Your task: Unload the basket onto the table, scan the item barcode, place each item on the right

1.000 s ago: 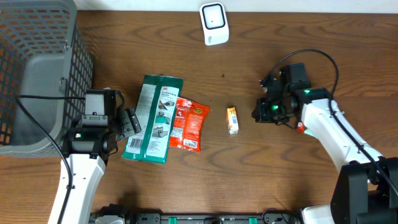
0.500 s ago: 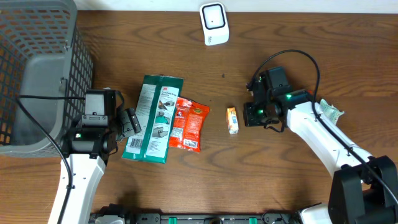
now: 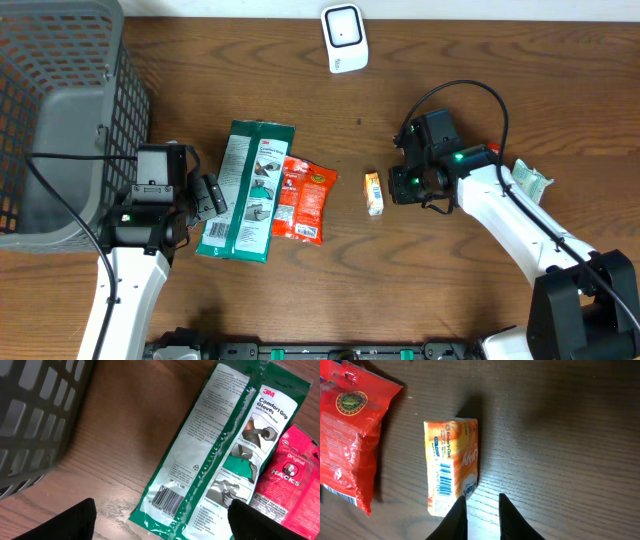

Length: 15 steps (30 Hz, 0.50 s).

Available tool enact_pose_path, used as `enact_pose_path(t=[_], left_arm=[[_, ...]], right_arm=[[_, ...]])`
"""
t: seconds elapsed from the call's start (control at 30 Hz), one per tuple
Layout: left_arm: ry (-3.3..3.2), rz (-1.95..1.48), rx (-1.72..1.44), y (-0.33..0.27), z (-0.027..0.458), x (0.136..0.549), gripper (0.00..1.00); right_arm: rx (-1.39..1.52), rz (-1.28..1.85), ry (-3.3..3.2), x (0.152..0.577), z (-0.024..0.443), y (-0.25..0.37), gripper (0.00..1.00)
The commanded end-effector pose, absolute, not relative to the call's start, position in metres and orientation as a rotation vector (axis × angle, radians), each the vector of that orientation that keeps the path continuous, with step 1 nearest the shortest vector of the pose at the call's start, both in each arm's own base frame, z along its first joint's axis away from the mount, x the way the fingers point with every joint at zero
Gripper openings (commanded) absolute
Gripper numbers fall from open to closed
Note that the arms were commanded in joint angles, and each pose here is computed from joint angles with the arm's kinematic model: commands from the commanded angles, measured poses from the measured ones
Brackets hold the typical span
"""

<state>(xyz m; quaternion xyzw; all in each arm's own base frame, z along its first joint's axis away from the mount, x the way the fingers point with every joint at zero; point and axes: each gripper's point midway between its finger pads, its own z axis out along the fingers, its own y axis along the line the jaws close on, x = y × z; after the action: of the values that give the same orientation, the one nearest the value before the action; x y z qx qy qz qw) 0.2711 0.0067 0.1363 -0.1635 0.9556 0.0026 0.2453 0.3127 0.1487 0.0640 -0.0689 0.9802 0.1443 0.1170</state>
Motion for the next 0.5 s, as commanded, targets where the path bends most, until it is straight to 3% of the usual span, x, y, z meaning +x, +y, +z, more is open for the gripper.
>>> enact_pose_path(t=[0.0, 0.47], left_arm=[[2.595, -0.004, -0.449, 0.0064, 0.1415, 0.2742, 0.85], [2.595, -0.004, -0.449, 0.0063, 0.1415, 0.2742, 0.85]], right_arm=[[-0.208, 0.414, 2.873, 0.3071, 0.0619, 0.1501, 0.16], [-0.169, 0.329, 2.875, 0.3066, 0.0577, 0.1479, 0.13]])
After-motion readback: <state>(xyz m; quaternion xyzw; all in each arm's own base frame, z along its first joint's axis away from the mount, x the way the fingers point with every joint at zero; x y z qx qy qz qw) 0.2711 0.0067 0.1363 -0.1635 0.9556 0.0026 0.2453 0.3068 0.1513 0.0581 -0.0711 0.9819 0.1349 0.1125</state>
